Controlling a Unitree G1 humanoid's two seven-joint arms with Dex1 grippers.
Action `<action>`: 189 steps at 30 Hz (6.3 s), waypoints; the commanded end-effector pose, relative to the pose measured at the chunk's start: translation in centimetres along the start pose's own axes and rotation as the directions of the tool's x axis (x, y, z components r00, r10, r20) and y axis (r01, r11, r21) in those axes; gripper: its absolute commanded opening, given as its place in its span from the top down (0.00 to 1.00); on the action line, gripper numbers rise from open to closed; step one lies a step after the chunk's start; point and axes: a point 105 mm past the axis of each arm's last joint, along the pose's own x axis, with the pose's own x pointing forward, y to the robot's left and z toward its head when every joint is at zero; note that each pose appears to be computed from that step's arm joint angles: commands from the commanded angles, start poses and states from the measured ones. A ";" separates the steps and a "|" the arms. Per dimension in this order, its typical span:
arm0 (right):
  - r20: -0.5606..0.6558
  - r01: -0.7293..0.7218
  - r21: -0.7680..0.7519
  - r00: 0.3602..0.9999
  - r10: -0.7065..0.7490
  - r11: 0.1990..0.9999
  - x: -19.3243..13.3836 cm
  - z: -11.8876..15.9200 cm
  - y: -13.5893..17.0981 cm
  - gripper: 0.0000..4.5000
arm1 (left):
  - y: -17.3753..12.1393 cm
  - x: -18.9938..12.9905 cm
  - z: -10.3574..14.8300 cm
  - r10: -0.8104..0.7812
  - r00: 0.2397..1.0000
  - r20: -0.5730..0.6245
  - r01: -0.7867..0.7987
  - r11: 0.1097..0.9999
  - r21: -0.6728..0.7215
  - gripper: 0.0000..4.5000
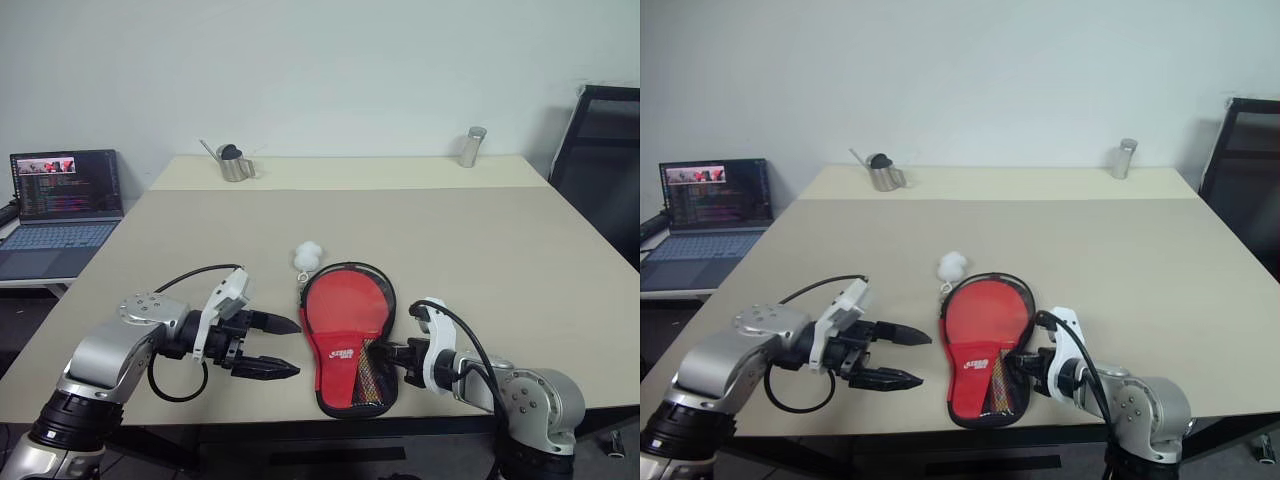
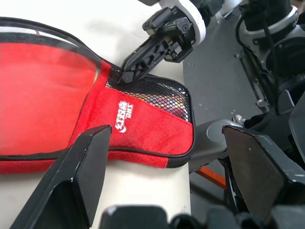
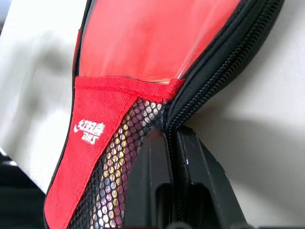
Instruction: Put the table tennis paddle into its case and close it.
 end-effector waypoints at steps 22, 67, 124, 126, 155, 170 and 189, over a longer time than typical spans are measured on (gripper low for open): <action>0.027 0.047 0.091 0.998 -0.050 0.995 -1.8 -2.2 -0.2 0.39 | -0.1 -0.7 -0.6 0.008 1.000 -0.009 -0.008 1.000 0.027 0.09; 0.046 -0.208 -0.706 0.940 0.337 0.677 2.3 5.0 5.0 0.00 | 15.4 -1.8 4.1 0.717 0.673 0.179 -0.730 0.684 0.006 0.00; 0.183 -0.100 -0.738 0.923 0.340 0.668 3.2 7.0 5.6 0.00 | 17.6 5.5 1.0 0.781 0.565 0.266 -0.726 0.624 -0.290 0.99; 0.155 -0.156 -0.752 0.903 0.401 0.641 3.0 6.7 6.1 0.00 | 17.2 4.6 1.6 0.777 0.552 0.302 -0.732 0.625 -0.272 0.99; 0.022 -0.099 -0.740 0.985 0.171 0.665 7.2 3.7 2.8 0.00 | 13.4 2.6 3.5 0.575 0.771 0.274 -0.608 0.793 0.048 0.99; -0.040 -0.110 -0.726 0.992 0.118 0.679 7.3 1.5 1.7 0.00 | 15.6 4.0 3.4 0.507 0.858 0.083 -0.506 0.805 0.309 0.99; -0.046 -0.072 -0.676 0.997 0.055 0.733 6.6 -1.0 1.5 0.00 | 17.7 8.5 6.3 0.621 0.784 0.022 -0.542 0.667 0.511 0.99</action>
